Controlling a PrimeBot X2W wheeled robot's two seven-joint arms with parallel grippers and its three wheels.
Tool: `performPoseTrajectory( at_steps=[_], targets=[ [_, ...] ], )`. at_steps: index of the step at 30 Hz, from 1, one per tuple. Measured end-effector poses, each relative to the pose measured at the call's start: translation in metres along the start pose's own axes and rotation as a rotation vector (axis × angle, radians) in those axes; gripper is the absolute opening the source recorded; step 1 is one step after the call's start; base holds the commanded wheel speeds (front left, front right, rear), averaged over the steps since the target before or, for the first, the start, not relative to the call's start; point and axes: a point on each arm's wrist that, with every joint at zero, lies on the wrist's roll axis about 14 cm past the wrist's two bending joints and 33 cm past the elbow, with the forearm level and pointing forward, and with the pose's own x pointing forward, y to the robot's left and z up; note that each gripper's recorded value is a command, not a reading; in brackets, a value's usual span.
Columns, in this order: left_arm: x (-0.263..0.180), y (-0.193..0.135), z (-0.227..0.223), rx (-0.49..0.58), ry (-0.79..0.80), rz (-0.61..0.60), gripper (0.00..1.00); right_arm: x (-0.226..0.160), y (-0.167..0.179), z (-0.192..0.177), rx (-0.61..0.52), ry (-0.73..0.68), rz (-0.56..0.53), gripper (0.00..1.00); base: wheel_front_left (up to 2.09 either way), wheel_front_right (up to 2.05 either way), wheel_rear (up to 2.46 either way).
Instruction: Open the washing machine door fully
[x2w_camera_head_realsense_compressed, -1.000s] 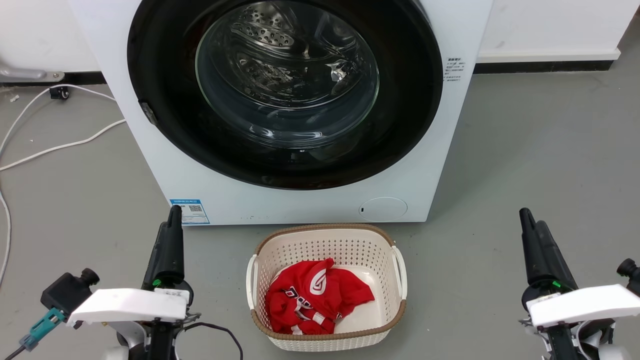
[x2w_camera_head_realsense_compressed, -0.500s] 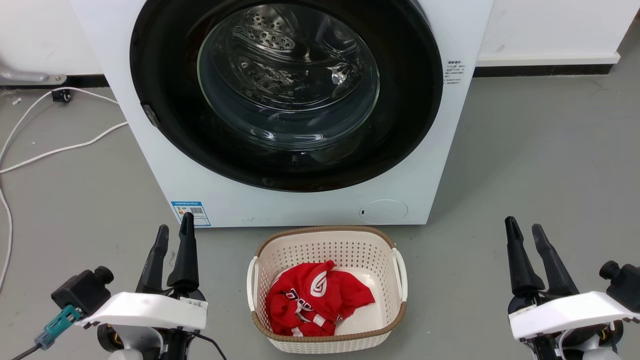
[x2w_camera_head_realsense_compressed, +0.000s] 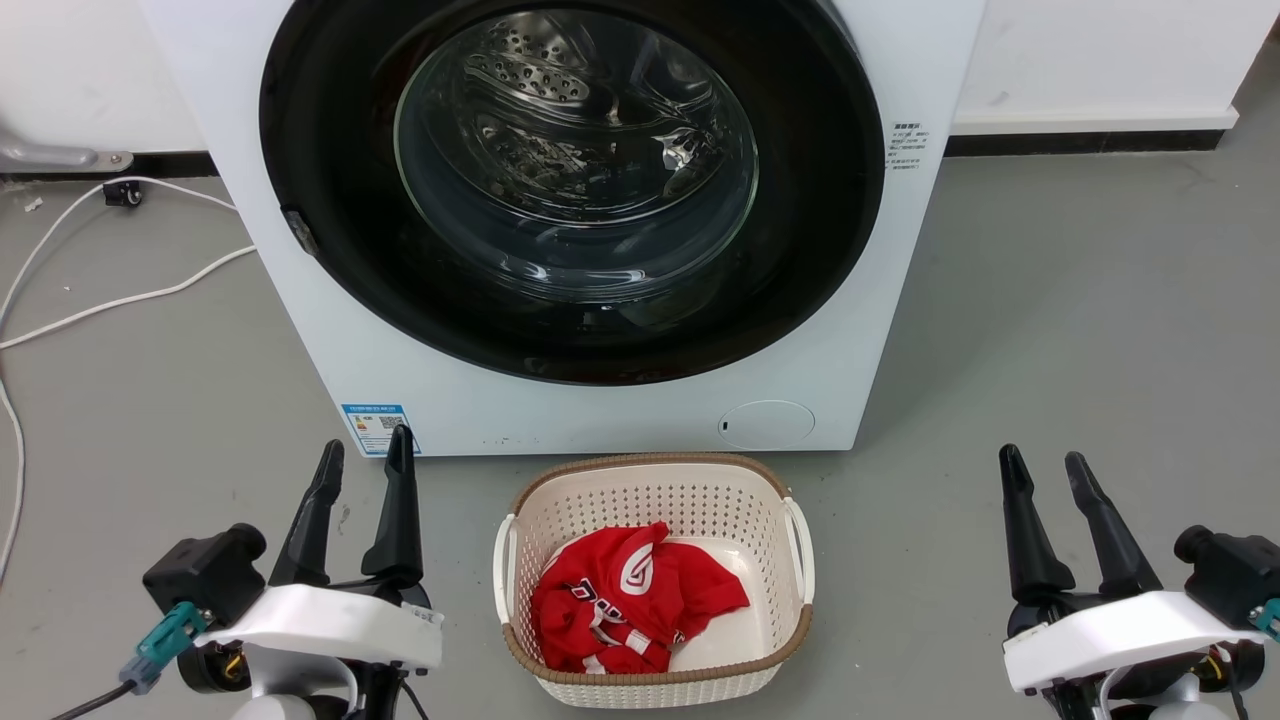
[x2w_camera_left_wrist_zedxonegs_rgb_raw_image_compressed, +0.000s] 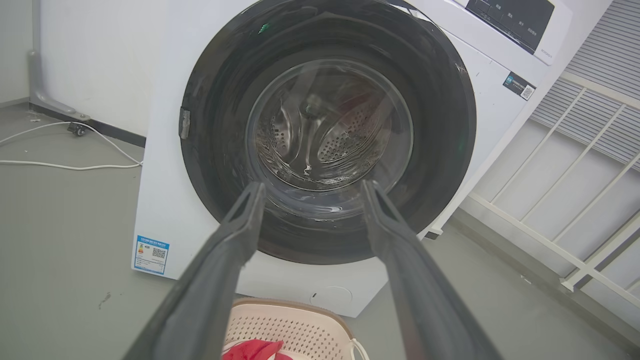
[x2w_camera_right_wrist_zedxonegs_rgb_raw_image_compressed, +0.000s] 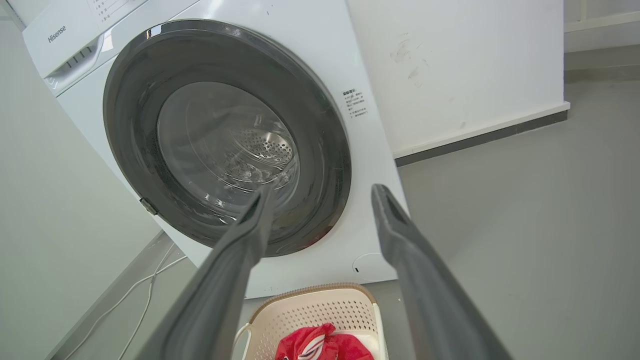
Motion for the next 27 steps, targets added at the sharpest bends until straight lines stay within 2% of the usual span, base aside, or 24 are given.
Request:
performPoseTrajectory(
  at_steps=[11,27],
  targets=[
    [0.000,-0.005,0.002,0.153,-0.011,-0.017,1.00,-0.002,0.003,-0.002,-0.117,0.005,0.018,1.00,0.00,0.00,0.00],
    [-0.003,-0.012,0.008,0.302,-0.052,-0.020,1.00,-0.001,0.009,0.001,-0.245,-0.006,0.045,1.00,0.00,0.00,0.00]
  ],
)
